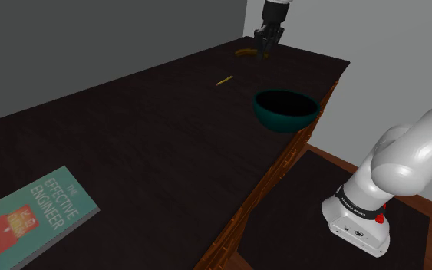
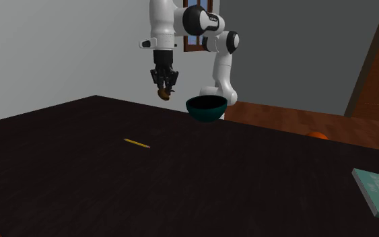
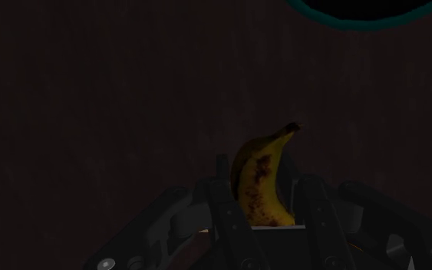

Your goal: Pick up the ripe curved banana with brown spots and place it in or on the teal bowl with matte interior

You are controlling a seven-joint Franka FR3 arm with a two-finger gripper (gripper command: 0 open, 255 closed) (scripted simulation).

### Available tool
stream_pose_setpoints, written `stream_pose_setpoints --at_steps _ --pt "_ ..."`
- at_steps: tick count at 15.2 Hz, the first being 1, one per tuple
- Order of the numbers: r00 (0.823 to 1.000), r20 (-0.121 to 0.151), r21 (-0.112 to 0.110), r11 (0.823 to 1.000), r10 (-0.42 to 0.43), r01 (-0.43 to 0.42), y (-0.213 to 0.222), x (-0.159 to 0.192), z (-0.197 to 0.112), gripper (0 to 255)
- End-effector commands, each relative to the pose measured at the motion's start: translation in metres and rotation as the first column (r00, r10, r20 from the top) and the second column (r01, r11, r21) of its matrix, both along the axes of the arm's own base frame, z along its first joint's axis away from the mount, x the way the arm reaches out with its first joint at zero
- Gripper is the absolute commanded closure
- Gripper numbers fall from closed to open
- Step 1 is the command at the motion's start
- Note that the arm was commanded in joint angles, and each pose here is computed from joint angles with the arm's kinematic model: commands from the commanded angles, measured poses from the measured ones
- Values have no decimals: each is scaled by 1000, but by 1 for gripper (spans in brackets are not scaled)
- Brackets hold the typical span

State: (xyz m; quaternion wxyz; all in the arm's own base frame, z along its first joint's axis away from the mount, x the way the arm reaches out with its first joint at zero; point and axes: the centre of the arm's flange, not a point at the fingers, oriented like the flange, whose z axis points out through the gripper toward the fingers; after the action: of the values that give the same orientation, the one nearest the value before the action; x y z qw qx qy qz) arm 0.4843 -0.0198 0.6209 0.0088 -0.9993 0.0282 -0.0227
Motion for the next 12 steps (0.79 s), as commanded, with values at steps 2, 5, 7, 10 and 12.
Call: stream_pose_setpoints --at_steps 2,5,7,10,12 --pt "1000 0 0 1000 0 0 1 0 16 255" --pt "1000 0 0 1000 0 0 10 -25 17 255" --pt "1000 0 0 1000 0 0 19 -50 17 255" --pt "1000 0 0 1000 0 0 32 -87 17 255" --pt "1000 0 0 1000 0 0 41 -112 17 255"
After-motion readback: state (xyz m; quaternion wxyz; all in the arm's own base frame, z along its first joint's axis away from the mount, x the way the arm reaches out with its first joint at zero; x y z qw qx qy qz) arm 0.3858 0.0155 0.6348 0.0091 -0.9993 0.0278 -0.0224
